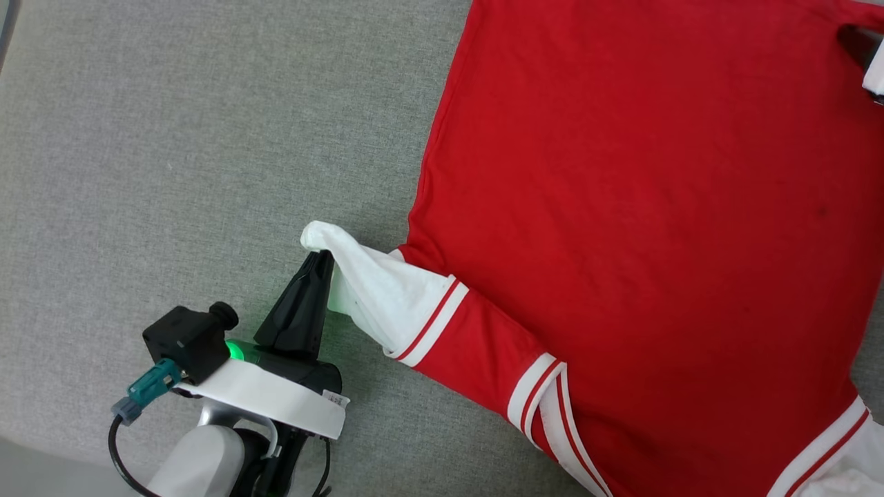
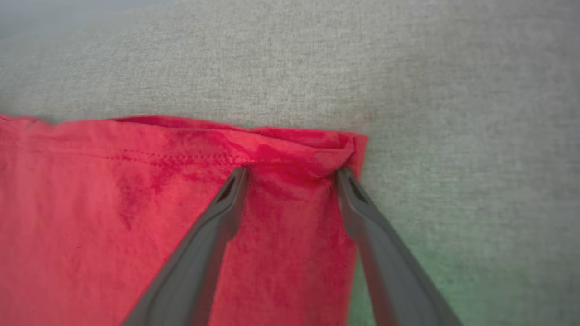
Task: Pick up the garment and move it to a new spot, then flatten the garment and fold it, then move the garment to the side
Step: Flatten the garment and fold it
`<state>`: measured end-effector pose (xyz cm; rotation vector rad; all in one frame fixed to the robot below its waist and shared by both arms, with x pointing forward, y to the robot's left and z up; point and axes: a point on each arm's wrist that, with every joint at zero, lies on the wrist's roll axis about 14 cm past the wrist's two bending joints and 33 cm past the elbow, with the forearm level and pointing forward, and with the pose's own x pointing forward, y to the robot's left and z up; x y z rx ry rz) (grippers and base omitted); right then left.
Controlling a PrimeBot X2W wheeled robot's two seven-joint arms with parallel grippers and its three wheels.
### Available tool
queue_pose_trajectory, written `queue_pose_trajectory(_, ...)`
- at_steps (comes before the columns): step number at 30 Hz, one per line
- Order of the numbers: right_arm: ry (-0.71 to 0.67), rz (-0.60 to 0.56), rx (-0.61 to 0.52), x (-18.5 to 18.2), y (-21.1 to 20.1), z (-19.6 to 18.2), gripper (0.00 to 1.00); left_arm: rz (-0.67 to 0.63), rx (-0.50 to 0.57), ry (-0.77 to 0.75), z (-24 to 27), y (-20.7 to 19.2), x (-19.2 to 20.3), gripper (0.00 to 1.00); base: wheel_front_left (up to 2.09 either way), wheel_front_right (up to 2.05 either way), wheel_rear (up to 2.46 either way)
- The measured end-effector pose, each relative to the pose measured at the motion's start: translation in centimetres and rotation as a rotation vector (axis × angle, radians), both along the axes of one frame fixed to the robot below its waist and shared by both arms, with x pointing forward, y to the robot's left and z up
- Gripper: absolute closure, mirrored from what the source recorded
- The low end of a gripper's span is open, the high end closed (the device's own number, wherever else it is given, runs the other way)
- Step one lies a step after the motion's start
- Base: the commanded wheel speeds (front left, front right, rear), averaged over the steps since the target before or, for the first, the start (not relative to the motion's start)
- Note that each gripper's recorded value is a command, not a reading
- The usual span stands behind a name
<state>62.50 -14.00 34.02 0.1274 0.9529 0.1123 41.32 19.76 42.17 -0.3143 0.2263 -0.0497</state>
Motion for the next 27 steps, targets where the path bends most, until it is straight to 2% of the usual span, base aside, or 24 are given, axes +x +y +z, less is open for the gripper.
queue_pose_trajectory(1, 0.036, 0.002, 0.003, -0.2, 0.0, -0.2, 0.57, -0.001, 0.001, 0.002, -0.1, 0.0, 0.0, 1.0, 0.0, 0.0, 0.0)
queue_pose_trajectory(2, 0.068, 0.001, 0.007, -0.5, 0.0, -0.4, 0.86, -0.002, 0.001, 0.001, -0.1, 0.0, 0.0, 1.0, 0.0, 0.0, 0.0)
queue_pose_trajectory(3, 0.095, -0.001, 0.009, -0.9, -0.2, -0.6, 1.0, -0.003, 0.001, 0.001, -0.1, -0.1, 0.0, 1.0, 0.0, 0.0, 0.0)
queue_pose_trajectory(9, 0.102, -0.002, -0.018, -1.4, -0.8, 0.3, 1.0, -0.014, -0.001, -0.011, 0.3, -0.4, 0.0, 1.0, 0.0, 0.0, 0.0)
queue_pose_trajectory(19, -0.051, 0.047, -0.167, -3.3, -4.1, 6.1, 1.0, 0.023, 0.015, -0.04, 2.6, 0.5, -2.2, 1.0, 0.0, 0.0, 0.0)
queue_pose_trajectory(22, -0.091, 0.062, -0.184, -5.3, -5.1, 7.6, 1.0, 0.054, 0.008, -0.035, 3.0, 1.0, -3.5, 1.0, 0.0, 0.0, 0.0)
queue_pose_trajectory(27, -0.106, 0.068, -0.207, -10.8, -8.1, 8.9, 1.0, 0.074, 0.023, -0.033, 3.8, 1.5, -5.2, 1.0, 0.0, 0.0, 0.0)
